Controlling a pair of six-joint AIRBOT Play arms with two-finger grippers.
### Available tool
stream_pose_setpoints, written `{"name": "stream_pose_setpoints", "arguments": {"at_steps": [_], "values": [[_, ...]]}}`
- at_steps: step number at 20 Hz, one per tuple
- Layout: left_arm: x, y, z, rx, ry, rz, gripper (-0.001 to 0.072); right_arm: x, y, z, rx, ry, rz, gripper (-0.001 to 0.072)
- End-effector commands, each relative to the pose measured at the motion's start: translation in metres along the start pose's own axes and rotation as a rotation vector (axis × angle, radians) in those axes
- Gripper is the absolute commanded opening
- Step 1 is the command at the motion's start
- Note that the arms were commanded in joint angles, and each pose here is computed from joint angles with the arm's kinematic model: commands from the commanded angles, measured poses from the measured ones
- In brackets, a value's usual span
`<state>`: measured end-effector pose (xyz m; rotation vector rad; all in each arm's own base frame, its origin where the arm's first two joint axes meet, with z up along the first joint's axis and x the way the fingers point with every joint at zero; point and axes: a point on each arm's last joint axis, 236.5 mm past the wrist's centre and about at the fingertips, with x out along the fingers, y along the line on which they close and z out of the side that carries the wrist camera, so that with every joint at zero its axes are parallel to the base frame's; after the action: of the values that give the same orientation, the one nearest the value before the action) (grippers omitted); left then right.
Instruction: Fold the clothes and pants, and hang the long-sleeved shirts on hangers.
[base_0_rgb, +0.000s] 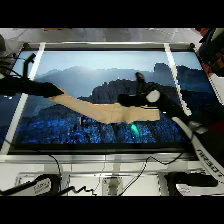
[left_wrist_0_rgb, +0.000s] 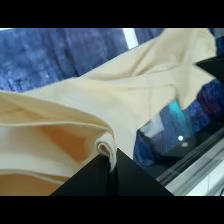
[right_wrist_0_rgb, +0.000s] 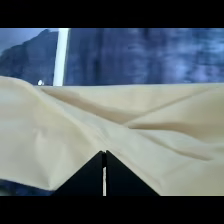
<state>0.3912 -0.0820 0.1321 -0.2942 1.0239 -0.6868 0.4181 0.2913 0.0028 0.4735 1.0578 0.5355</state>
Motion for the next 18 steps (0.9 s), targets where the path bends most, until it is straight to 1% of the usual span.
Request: {"name": "stream_pose_setpoints", "arguments": {"at_steps": [1, 4, 6, 7, 9, 12, 14, 18], "values": [[-0.046, -0.049, 0.000, 0.108, -0.075, 0.037, 0.0023, 0.053, 0.062, -0.050, -0.019, 0.136, 0.087, 0.0007], [-0.066, -0.061, 0.014, 0.157, -0.177, 0.085, 0.0023, 0.088, 0.125, -0.125, -0.020, 0.314, 0.193, 0.0007], [-0.068, -0.058, 0.023, 0.156, -0.216, 0.102, 0.0023, 0.095, 0.158, -0.165, -0.098, 0.373, 0.228, 0.0007], [-0.066, -0.057, 0.026, 0.153, -0.221, 0.099, 0.0023, 0.094, 0.170, -0.178, -0.146, 0.387, 0.244, 0.0007], [-0.056, -0.061, 0.025, 0.155, -0.201, 0.074, 0.0023, 0.091, 0.175, -0.184, -0.227, 0.393, 0.254, 0.0007], [-0.022, -0.073, 0.019, 0.172, -0.120, 0.008, 0.0023, 0.081, 0.134, -0.147, -0.341, 0.382, 0.154, 0.0007], [0.013, -0.091, 0.014, 0.192, -0.058, -0.063, 0.0023, 0.059, 0.094, -0.106, -0.331, 0.378, 0.084, 0.0008], [0.106, -0.167, 0.018, 0.201, -0.034, -0.266, 0.0023, -0.021, -0.007, -0.013, -0.268, 0.296, -0.104, 0.0007]]}}
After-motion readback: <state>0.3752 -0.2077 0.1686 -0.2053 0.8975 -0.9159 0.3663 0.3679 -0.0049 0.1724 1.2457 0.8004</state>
